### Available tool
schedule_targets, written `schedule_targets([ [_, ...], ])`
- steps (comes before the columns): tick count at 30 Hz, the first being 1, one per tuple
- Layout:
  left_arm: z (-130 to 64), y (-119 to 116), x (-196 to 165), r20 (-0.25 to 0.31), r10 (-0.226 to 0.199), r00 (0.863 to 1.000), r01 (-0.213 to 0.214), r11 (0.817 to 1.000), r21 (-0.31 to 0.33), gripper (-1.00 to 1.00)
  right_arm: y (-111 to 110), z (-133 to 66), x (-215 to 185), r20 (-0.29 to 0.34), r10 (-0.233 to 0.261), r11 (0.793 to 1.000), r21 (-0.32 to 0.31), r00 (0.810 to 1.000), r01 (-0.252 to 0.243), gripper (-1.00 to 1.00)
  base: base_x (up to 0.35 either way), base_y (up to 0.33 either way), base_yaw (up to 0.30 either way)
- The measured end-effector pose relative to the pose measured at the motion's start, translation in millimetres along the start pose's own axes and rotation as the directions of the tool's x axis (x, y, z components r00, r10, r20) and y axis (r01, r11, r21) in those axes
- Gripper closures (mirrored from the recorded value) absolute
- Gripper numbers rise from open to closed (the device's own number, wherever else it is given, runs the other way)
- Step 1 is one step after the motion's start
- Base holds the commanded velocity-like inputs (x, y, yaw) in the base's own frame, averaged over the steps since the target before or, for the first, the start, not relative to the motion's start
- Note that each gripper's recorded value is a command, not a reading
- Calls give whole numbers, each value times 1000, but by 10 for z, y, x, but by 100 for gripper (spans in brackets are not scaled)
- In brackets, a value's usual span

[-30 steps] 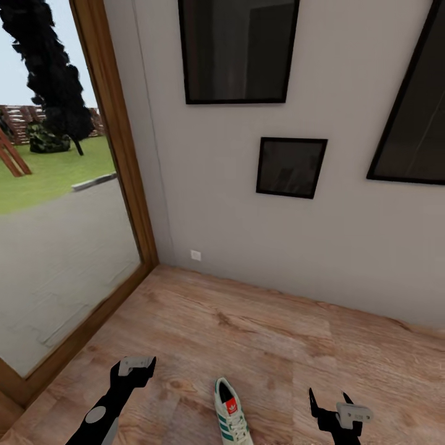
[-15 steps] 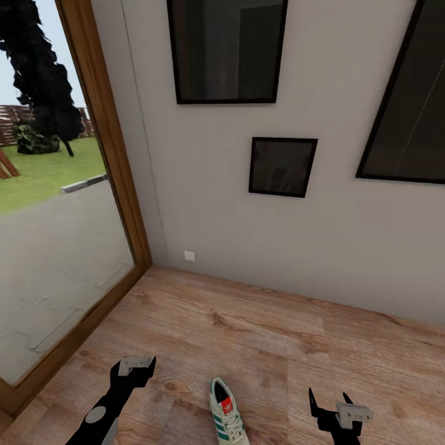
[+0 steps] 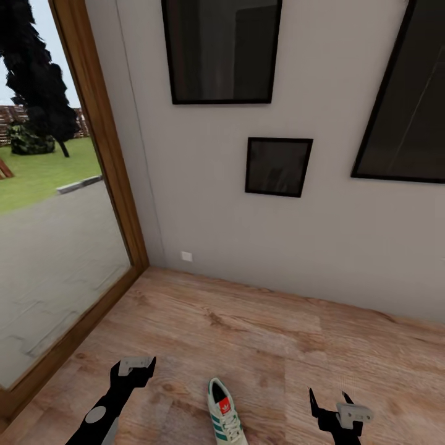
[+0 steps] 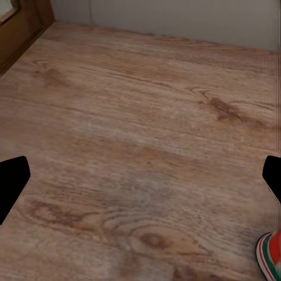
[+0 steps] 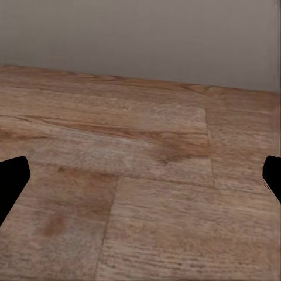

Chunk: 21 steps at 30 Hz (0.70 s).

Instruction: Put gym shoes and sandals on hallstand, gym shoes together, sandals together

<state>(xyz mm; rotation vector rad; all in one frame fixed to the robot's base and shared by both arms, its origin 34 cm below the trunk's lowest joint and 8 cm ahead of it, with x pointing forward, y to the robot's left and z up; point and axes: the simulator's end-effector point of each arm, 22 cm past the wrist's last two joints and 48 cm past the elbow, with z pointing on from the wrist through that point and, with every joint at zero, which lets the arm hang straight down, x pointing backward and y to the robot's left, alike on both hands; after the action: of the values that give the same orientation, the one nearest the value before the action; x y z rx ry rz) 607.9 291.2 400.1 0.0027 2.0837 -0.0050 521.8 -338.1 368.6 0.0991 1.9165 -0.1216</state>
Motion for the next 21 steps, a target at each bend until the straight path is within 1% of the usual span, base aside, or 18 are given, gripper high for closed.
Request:
schedule_targets([
  [12, -5, 0, -33, 6, 0, 1000, 0, 1000, 0, -100, 0, 4, -28, 6, 1, 1000, 0, 1000, -1, -100, 0, 52, -262],
  [16, -7, 0, -40, 7, 0, 1000, 0, 1000, 0, -100, 0, 6, -38, 8, 1, 1000, 0, 1000, -1, -100, 0, 43, -133],
  [21, -7, 1, -43, 8, 0, 1000, 0, 1000, 0, -100, 1, 7, -44, 10, 1, 1000, 0, 1000, -1, -100, 0, 16, -50],
])
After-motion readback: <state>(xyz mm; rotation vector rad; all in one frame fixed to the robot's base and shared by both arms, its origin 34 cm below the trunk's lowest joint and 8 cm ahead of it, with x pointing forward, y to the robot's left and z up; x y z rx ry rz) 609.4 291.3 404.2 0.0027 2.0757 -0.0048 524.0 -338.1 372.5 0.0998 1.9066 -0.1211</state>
